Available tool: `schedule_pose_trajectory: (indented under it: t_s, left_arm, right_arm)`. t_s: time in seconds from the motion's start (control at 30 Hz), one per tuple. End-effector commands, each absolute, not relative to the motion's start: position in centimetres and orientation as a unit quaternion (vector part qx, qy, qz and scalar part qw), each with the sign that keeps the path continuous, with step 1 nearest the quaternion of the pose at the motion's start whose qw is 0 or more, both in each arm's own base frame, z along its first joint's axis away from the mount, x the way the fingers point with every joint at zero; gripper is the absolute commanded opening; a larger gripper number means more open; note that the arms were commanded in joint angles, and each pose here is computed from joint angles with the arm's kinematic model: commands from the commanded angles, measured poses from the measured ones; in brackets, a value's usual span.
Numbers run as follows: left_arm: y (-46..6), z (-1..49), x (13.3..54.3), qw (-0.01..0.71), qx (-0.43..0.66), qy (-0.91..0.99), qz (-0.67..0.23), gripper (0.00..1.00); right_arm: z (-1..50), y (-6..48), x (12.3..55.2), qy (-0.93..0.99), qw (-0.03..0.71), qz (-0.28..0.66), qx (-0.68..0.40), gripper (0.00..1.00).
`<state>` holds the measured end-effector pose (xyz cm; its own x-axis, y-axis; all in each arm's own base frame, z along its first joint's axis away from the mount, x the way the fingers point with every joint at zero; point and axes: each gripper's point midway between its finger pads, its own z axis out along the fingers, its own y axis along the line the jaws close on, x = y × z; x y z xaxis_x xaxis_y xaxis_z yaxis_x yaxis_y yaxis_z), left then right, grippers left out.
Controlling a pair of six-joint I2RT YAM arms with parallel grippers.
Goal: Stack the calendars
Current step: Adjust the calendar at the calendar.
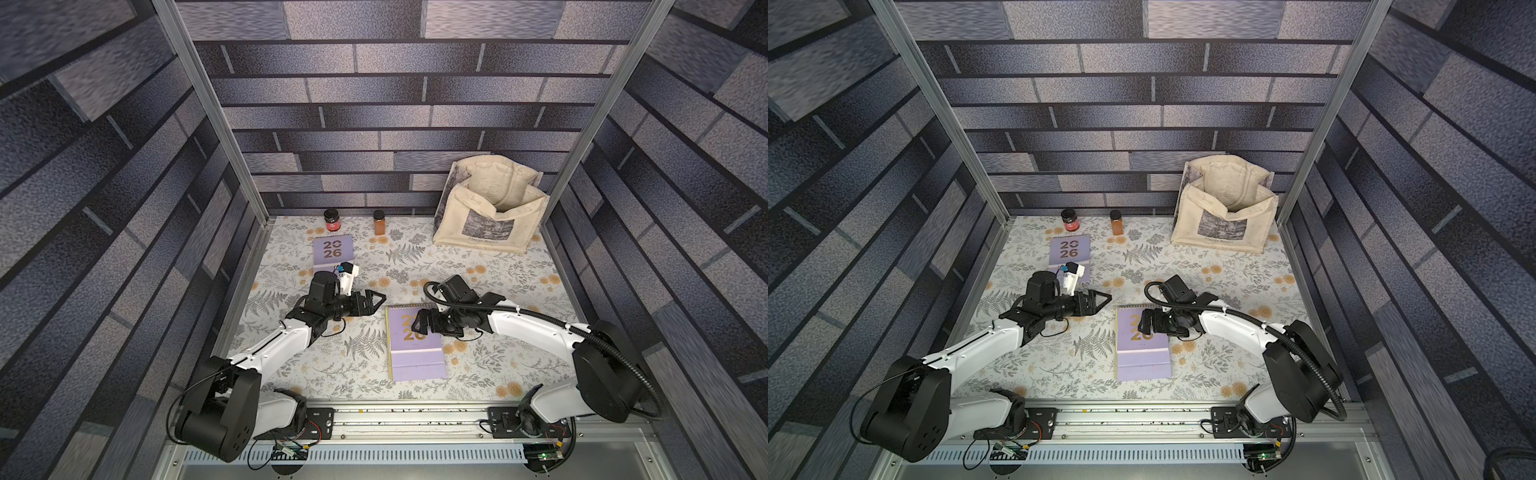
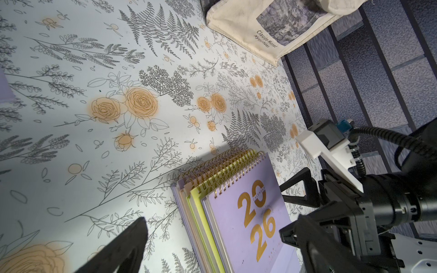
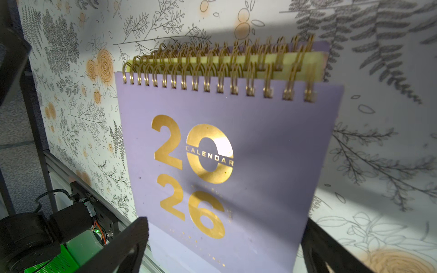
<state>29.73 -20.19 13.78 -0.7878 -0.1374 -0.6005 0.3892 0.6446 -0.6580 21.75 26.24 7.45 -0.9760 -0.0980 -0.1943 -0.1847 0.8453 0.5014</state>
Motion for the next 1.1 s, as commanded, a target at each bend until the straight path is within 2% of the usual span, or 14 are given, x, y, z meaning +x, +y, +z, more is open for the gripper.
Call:
schedule_pose_trajectory:
  t_s: [0.0,1.07]
  left_arm:
    - [-20.0,13.2,29.5,0.308,0.066,0.853,-0.417,1.00]
    - [-20.2,13.1,29.1,0.302,0.069,0.850,-0.426,1.00]
  right_arm:
    - [7.5,26.3,21.6,0.962,0.075,0.253,-0.071,1.00]
    - [7.8,26.1,23.3,0.974,0.092,0.187,-0.089,1.00]
